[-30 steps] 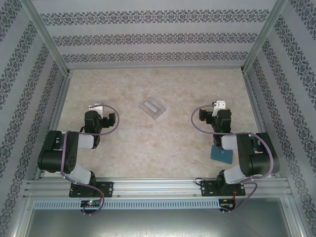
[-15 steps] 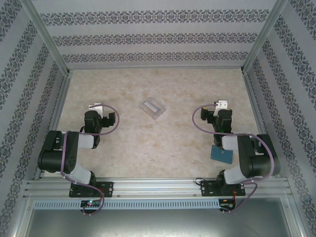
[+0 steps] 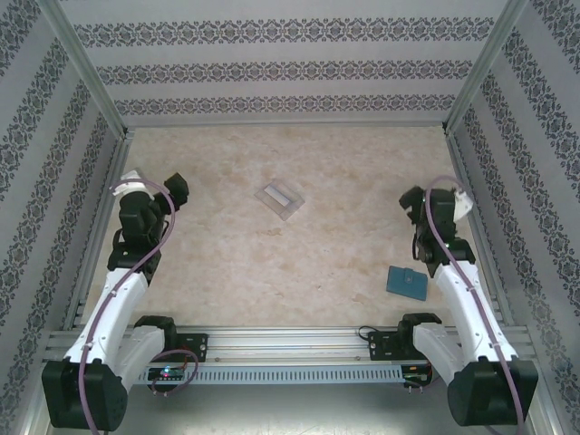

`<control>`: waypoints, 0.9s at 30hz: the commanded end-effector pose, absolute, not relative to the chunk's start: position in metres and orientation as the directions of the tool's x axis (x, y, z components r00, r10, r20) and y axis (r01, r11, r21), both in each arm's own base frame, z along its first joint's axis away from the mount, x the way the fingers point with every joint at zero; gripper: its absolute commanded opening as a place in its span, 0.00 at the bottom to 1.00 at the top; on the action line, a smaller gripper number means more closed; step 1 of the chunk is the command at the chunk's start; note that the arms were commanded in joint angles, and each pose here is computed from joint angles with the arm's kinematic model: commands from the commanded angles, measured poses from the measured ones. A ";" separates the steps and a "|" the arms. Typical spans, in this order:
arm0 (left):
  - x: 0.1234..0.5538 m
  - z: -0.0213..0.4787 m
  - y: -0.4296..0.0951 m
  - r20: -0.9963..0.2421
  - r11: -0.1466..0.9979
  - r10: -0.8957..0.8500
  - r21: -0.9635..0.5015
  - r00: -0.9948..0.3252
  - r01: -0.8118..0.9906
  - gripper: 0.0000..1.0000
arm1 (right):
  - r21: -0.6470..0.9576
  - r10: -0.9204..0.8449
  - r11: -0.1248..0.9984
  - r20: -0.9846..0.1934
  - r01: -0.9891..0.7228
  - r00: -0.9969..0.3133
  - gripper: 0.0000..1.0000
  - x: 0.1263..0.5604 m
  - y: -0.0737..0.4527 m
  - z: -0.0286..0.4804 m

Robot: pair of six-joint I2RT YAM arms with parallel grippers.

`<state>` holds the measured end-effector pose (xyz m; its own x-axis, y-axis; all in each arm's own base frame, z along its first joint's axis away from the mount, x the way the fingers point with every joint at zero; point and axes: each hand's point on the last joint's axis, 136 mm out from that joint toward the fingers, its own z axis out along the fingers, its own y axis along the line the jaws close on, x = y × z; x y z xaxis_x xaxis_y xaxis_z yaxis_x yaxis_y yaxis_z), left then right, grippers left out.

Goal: Put the credit cards into the card holder

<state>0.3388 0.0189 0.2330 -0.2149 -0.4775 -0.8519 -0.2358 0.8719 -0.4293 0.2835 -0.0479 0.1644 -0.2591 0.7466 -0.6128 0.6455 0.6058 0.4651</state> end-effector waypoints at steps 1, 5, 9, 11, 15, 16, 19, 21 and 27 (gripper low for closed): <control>0.319 0.178 -0.025 -0.680 0.828 -0.541 -0.532 -0.494 -0.175 0.99 | 0.335 0.894 0.388 -0.364 0.859 -0.261 0.98 0.207 -0.037 0.104; 0.306 0.171 -0.038 -0.663 0.852 -0.482 -0.507 -0.572 -0.131 0.99 | 0.319 0.937 0.309 -0.262 0.896 -0.230 0.98 0.188 -0.023 0.086; 0.299 0.170 -0.041 -0.682 0.865 -0.459 -0.490 -0.569 -0.111 0.99 | 0.312 0.953 0.289 -0.178 0.905 -0.244 0.98 0.189 -0.009 0.053; 0.295 0.167 -0.041 -0.678 0.871 -0.452 -0.477 -0.579 -0.121 0.99 | 0.305 0.957 0.290 -0.116 0.907 -0.266 0.98 0.194 0.002 0.038; 0.293 0.160 -0.042 -0.655 0.862 -0.471 -0.485 -0.591 -0.150 0.99 | 0.304 0.922 0.381 -0.060 0.873 -0.381 0.98 0.214 0.026 0.027; 0.292 0.160 -0.043 -0.651 0.863 -0.468 -0.483 -0.598 -0.149 0.99 | 0.323 0.900 0.427 -0.062 0.844 -0.432 0.98 0.224 0.035 0.027; 0.291 0.159 -0.043 -0.657 0.867 -0.462 -0.475 -0.596 -0.149 0.99 | 0.412 0.796 0.573 -0.075 0.708 -0.601 0.98 0.259 0.074 0.038; 0.292 0.159 -0.045 -0.657 0.867 -0.459 -0.477 -0.598 -0.142 0.99 | 0.462 0.707 0.654 -0.091 0.599 -0.701 0.98 0.279 0.106 0.046; 0.291 0.159 -0.057 -0.643 0.854 -0.451 -0.513 -0.619 -0.089 0.99 | 0.514 0.449 0.799 -0.166 0.312 -0.878 0.98 0.309 0.195 0.070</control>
<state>0.2958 -0.0446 0.1643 -0.5892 -0.4636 -0.6618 -0.1283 0.8623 -0.4898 0.2949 0.1526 0.0493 -0.7978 0.5915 -0.1168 0.4943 0.7527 0.4349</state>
